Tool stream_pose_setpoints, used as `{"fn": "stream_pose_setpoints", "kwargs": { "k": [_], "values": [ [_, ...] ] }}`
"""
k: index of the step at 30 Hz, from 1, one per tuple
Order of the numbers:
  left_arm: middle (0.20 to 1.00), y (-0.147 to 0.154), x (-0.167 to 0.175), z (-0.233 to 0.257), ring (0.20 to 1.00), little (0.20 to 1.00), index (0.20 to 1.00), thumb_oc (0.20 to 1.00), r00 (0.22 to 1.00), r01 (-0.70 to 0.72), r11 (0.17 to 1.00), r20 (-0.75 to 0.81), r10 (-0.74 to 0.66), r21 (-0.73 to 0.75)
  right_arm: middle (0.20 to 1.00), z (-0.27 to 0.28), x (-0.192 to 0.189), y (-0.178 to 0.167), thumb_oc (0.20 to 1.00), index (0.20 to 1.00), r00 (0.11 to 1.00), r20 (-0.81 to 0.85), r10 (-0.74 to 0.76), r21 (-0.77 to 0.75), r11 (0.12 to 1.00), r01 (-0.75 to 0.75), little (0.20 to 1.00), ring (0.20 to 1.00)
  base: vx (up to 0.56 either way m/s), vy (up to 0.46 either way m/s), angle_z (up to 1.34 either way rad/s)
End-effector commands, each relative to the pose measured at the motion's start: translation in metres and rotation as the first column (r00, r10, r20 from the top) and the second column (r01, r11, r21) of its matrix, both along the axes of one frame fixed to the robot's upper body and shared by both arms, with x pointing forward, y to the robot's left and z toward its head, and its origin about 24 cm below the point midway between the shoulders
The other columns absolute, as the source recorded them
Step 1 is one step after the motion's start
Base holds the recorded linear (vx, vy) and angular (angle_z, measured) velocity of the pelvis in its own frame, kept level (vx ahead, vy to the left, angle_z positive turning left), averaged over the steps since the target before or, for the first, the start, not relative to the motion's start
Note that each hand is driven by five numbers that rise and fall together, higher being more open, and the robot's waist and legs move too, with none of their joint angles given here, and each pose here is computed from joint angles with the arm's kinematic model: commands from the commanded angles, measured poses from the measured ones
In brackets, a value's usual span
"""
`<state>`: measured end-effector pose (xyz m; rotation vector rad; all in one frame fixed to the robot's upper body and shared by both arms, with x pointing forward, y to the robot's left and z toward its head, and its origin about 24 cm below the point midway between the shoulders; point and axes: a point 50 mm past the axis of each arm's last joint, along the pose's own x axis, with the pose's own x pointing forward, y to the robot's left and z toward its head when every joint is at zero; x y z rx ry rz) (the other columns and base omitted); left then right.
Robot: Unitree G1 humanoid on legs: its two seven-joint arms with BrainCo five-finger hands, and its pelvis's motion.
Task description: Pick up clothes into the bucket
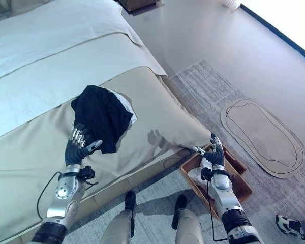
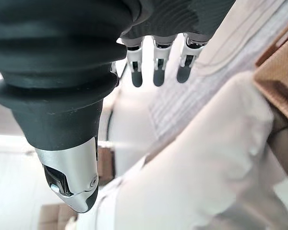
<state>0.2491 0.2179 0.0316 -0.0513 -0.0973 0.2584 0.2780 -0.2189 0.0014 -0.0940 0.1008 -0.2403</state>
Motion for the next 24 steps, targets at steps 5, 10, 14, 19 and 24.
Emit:
{"fn": "stream_pose_setpoints", "kwargs": {
  "k": [5, 10, 14, 19, 24],
  "values": [
    [1.0, 0.006, -0.006, 0.003, 1.0, 1.0, 1.0, 1.0, 1.0, 0.005, 0.999, 0.022, -0.006, 0.035, 1.0, 0.011, -0.006, -0.001, 1.0, 1.0, 0.995, 0.095, -0.024, 0.086, 0.996, 0.016, 1.0, 1.0, 0.02, 0.089, 0.13],
    [1.0, 0.016, -0.018, -0.005, 1.0, 1.0, 1.0, 1.0, 1.0, -0.009, 0.998, -0.018, 0.01, 0.07, 1.0, 0.014, -0.005, 0.001, 1.0, 1.0, 0.995, 0.101, -0.025, 0.059, 0.998, 0.02, 1.0, 1.0, 0.06, 0.242, -0.1],
    [1.0, 0.02, -0.022, 0.0, 1.0, 1.0, 1.0, 1.0, 1.0, 0.0, 0.994, -0.004, 0.001, 0.106, 1.0, 0.01, -0.01, 0.004, 1.0, 1.0, 0.995, 0.092, -0.025, 0.07, 0.997, 0.019, 1.0, 1.0, 0.08, 0.245, -0.14],
    [1.0, 0.024, -0.023, 0.004, 1.0, 1.0, 1.0, 1.0, 1.0, -0.019, 0.994, 0.018, 0.017, 0.11, 1.0, 0.008, -0.01, 0.004, 1.0, 1.0, 0.997, 0.077, -0.025, 0.072, 0.997, 0.019, 1.0, 1.0, 0.11, -0.036, -0.18],
    [1.0, 0.022, -0.027, -0.002, 1.0, 1.0, 1.0, 1.0, 1.0, -0.023, 0.995, -0.001, 0.024, 0.092, 1.0, 0.001, -0.013, 0.001, 1.0, 1.0, 0.998, 0.048, -0.035, 0.079, 0.996, 0.032, 1.0, 1.0, 0.13, -0.097, -0.03]
  ]
}}
